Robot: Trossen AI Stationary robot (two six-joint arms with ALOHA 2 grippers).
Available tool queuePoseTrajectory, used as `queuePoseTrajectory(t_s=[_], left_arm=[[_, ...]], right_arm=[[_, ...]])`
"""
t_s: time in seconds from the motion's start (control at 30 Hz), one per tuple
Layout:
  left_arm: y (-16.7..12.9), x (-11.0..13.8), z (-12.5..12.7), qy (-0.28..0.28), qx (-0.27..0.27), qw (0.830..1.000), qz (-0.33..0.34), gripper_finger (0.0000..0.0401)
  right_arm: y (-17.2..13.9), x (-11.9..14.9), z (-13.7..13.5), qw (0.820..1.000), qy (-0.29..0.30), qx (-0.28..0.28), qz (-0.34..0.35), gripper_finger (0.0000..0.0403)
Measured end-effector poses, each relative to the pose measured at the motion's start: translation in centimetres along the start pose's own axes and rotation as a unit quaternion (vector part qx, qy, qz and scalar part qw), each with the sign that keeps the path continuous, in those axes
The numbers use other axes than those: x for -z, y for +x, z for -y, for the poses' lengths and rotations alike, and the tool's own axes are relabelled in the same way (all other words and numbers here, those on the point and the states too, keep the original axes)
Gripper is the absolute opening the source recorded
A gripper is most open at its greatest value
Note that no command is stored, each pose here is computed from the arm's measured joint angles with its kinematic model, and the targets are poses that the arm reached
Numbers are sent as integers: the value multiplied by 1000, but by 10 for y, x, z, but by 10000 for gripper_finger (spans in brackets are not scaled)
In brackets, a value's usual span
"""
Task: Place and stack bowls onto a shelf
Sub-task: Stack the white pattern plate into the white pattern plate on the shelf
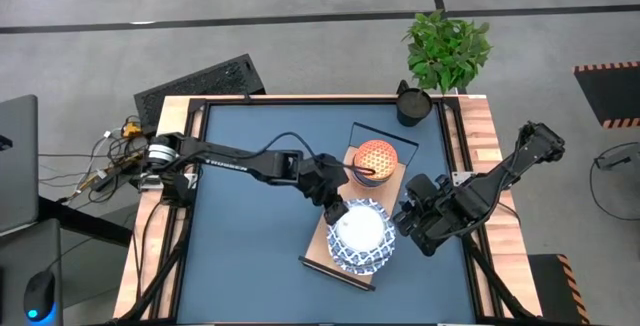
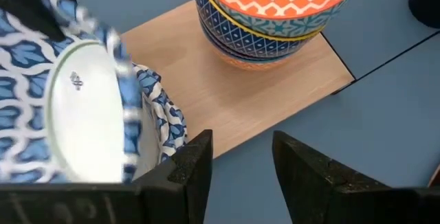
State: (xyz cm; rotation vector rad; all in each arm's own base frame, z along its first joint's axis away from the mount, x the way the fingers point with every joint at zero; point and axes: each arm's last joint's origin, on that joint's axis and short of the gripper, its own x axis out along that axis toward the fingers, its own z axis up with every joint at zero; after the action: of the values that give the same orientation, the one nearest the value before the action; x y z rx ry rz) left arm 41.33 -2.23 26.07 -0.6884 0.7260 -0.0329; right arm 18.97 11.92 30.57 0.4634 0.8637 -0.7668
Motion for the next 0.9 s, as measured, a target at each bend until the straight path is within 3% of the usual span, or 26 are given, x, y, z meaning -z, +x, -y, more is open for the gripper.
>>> queuePoseTrajectory(t_s=[0.3, 0.5, 0.73, 0.9], left_arm=[[0, -4, 3, 17, 38, 999, 6, 146], [-1, 0, -1, 21, 35, 999, -29, 197], [-2, 4, -8, 23, 12, 998, -59, 220], [-3, 8, -11, 36, 2, 996, -80, 220]], right_arm=[[0, 0, 0, 1000, 2, -2, 2, 177], [1, -3, -11, 998, -7, -34, 58, 177], [-4, -17, -40, 979, -56, -133, 144, 177], [8, -28, -52, 974, -57, -118, 182, 177]])
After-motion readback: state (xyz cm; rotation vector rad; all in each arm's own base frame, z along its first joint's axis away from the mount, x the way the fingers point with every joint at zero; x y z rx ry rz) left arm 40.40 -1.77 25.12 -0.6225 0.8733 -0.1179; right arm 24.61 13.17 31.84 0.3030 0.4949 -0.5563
